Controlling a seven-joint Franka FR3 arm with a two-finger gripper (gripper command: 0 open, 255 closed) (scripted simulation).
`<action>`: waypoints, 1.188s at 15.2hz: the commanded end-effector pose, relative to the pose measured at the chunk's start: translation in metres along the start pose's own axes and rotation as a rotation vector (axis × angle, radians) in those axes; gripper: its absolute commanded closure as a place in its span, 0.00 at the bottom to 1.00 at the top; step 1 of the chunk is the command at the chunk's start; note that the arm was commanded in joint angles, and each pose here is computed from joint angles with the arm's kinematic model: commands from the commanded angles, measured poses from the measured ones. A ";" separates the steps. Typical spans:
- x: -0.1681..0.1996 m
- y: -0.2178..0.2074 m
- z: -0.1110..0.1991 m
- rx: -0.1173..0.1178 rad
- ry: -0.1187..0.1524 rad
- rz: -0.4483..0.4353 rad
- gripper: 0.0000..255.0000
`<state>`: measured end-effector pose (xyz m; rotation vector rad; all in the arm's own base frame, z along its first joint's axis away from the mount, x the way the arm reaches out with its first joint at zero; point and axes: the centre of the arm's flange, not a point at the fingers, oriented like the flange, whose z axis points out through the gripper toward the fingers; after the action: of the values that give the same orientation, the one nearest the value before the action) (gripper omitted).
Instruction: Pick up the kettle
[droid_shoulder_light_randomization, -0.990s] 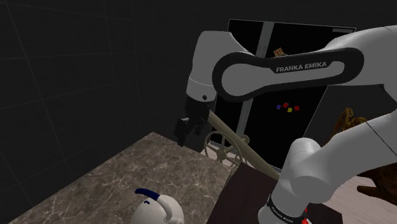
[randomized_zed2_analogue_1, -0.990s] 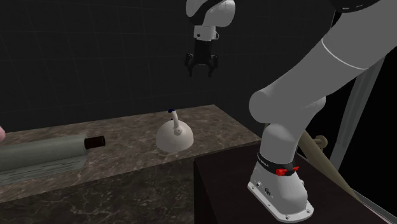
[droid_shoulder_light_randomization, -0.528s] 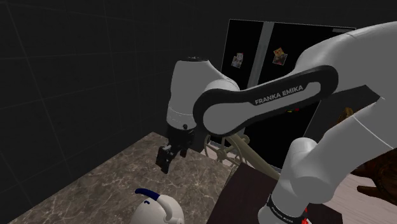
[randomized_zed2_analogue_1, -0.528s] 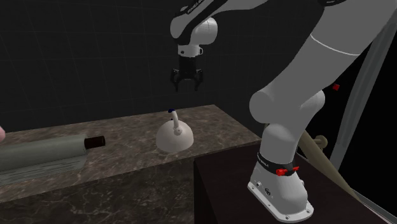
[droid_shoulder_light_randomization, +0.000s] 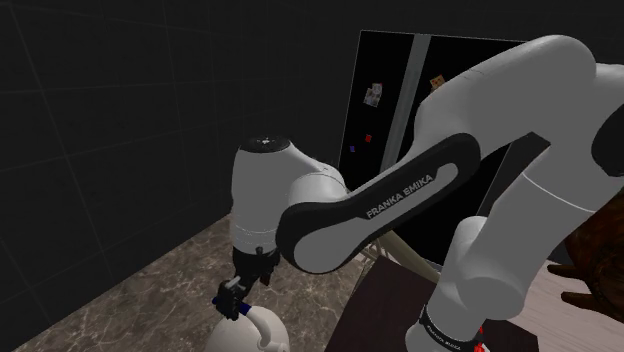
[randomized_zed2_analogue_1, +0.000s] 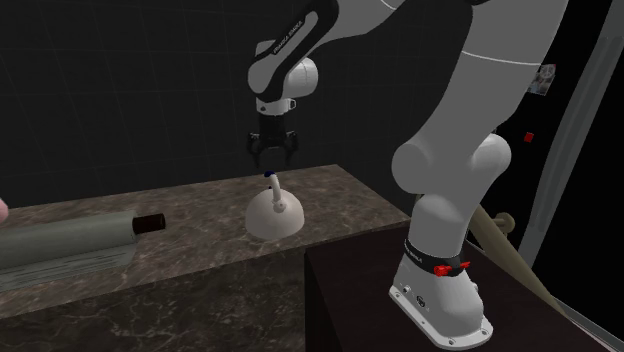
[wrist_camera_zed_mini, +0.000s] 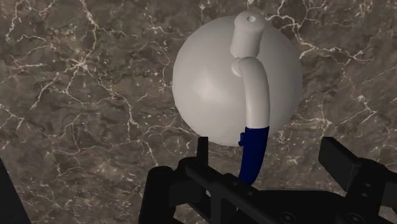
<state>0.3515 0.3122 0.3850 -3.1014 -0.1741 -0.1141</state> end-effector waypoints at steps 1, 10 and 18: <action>0.001 -0.003 0.010 0.001 0.000 -0.002 0.00; -0.001 -0.003 0.039 0.001 0.000 -0.002 1.00; -0.001 -0.003 0.039 0.001 0.000 -0.002 1.00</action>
<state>0.3529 0.3161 0.3463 -3.1002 -0.1767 -0.1151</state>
